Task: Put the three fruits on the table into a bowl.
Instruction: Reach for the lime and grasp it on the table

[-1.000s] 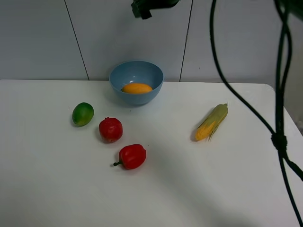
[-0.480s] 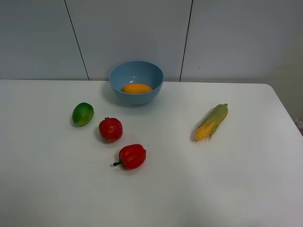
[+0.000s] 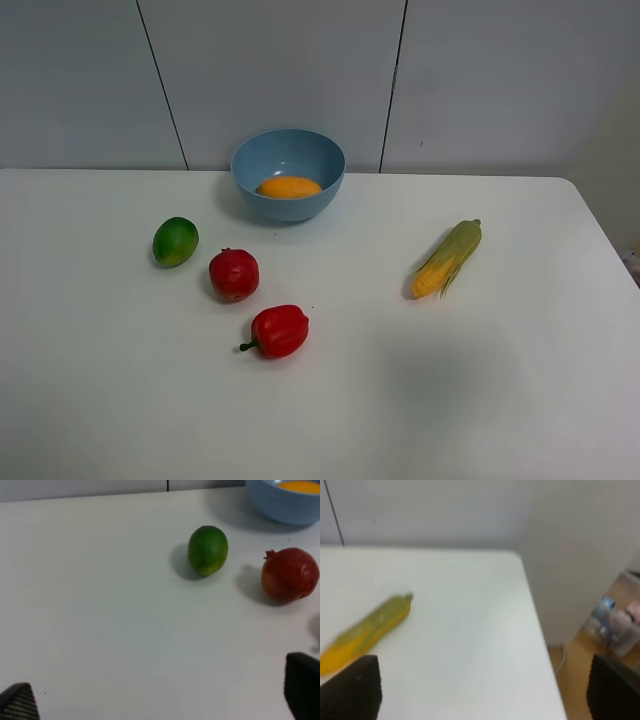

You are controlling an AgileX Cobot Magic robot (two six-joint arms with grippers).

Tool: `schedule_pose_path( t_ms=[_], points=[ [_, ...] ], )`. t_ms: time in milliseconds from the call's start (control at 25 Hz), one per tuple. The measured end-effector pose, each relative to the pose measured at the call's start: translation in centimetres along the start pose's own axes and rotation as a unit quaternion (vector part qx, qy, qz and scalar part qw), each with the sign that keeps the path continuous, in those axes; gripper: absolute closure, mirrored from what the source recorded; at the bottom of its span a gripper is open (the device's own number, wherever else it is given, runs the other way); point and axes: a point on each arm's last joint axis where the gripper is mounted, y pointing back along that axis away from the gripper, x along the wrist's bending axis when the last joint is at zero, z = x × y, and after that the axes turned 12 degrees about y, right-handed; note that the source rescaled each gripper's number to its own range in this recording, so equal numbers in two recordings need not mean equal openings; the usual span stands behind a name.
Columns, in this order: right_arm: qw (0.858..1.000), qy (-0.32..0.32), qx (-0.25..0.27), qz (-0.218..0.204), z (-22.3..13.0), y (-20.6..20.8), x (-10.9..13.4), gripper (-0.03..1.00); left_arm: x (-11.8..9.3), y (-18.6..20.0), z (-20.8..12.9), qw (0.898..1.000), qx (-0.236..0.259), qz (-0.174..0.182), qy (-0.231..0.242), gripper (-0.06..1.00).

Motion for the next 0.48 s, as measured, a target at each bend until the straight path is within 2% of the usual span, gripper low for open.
schedule_pose_path(
  t_ms=[200,480],
  points=[
    [0.999,-0.024,0.019,0.031,-5.2,-1.2,1.8,0.55,0.0,0.0,0.0,1.000,0.000,0.000,0.000,-0.06],
    [0.998,-0.034,-0.045,0.032,-7.3,0.4,2.5,0.55,0.0,0.0,0.0,1.000,0.000,0.000,0.000,-0.06]
  ],
)
